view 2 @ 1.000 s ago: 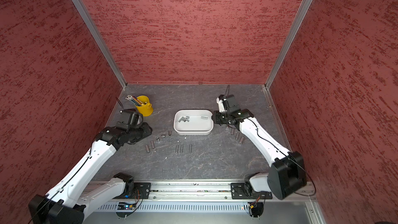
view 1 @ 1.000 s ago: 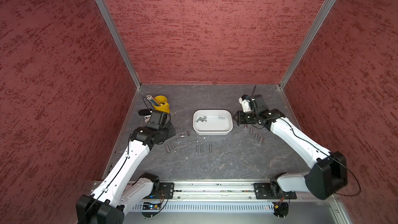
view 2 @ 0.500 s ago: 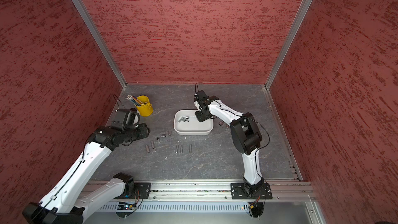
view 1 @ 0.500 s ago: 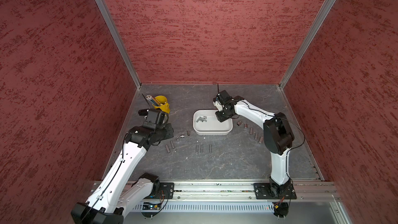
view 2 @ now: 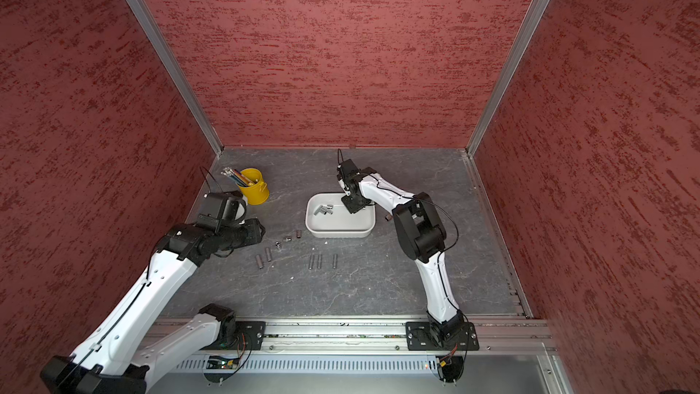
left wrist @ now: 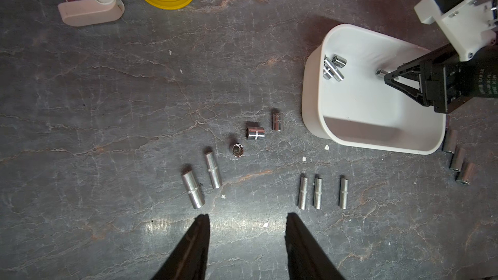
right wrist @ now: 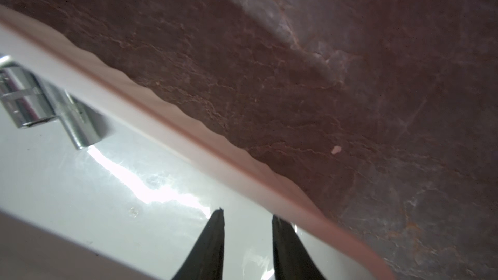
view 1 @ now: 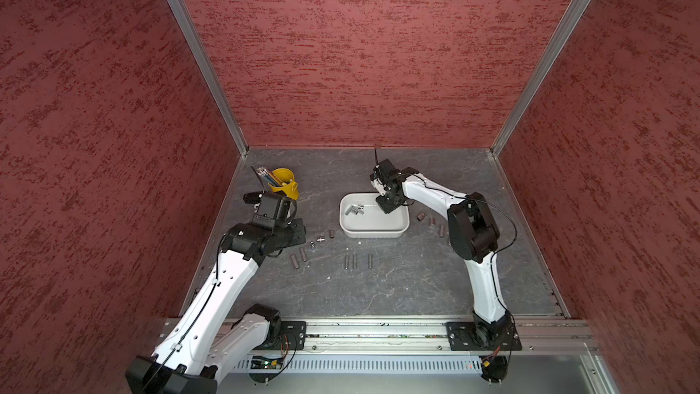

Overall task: Take out the socket from the storage box
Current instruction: Pick up the socket head from the storage box, then place the socket head at the center of the board.

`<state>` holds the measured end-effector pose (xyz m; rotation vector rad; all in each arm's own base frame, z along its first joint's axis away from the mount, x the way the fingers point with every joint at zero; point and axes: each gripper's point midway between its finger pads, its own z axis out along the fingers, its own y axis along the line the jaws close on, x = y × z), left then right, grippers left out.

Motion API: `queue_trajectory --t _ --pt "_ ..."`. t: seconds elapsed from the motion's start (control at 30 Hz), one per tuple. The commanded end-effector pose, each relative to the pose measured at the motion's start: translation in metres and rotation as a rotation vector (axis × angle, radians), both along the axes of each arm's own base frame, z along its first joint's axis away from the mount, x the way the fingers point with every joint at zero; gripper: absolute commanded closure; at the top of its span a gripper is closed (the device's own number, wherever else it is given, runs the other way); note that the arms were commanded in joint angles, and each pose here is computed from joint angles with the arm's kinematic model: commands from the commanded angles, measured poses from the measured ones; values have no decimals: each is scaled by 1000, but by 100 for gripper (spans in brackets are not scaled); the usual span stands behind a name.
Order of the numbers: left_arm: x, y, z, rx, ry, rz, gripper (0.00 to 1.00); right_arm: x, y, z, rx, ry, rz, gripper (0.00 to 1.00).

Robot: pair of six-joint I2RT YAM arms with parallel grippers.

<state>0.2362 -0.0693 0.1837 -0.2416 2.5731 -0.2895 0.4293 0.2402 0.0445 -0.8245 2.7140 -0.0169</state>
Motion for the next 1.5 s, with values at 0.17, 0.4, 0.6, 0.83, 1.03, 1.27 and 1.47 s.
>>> queue_trajectory --t 0.17,0.4,0.6,0.83,1.03,1.27,1.47 --pt "1 -1 0 -4 -15 -13 51 5 -11 -19 -62 22 2 67" --pt "2 -2 -1 -8 -10 -17 51 -10 -16 -42 -90 114 10 68" --pt "2 -3 -2 -9 -8 -18 51 -18 -11 -38 -43 153 -46 82" --pt "2 -3 -2 -11 -8 -18 51 -20 10 20 157 107 -233 92" --pt "2 -4 -2 -14 -9 -18 51 -45 13 80 313 68 -457 93" --pt "2 -4 -1 -17 -14 -18 51 -109 19 94 452 137 -598 91" --pt "0 -3 0 -18 -21 -17 51 -174 30 67 462 200 -591 91"
